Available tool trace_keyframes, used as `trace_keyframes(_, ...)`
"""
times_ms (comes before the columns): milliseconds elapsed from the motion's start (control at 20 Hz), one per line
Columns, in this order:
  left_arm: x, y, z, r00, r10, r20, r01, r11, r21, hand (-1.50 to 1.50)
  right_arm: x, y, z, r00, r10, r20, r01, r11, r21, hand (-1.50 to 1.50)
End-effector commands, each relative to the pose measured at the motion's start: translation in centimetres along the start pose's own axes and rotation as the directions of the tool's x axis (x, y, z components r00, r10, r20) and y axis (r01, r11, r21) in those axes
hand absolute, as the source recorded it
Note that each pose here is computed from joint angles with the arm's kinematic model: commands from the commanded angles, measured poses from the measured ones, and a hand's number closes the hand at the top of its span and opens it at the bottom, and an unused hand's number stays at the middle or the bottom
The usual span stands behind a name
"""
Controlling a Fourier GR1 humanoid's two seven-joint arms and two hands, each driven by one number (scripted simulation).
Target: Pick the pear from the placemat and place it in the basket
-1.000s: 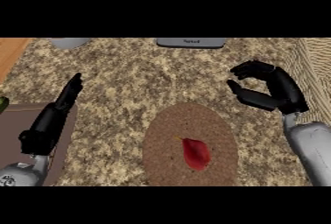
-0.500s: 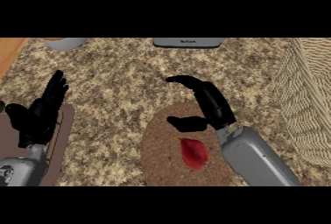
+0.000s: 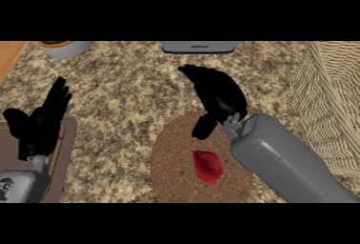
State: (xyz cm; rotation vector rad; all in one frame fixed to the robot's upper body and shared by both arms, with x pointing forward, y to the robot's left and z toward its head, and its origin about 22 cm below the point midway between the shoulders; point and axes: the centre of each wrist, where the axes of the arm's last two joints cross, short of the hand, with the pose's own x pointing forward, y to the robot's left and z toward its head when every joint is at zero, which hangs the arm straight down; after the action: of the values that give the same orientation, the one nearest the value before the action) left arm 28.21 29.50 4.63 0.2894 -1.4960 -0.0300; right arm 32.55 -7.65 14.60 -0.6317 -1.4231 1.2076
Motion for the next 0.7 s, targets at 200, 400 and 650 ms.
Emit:
trace_keyframes(200,-0.7,0.4,-0.3,1.000,-0.002,0.002,0.002,1.000,0.025,0.00,3.7,-5.4,0.3,0.966,0.244,-0.085,-0.194,0.902,0.384,-1.50)
trace_keyframes(400,-0.2,1.3,-0.6,1.000,-0.005,0.008,0.005,1.000,0.014,0.00,3.8,-5.6,2.2,0.969,0.227,-0.098,-0.162,0.884,0.439,-1.50)
trace_keyframes(650,-1.4,-0.7,-0.1,1.000,-0.001,0.021,0.000,1.000,0.014,0.00,2.2,-6.0,3.4,0.982,0.141,-0.129,-0.078,0.912,0.403,-1.50)
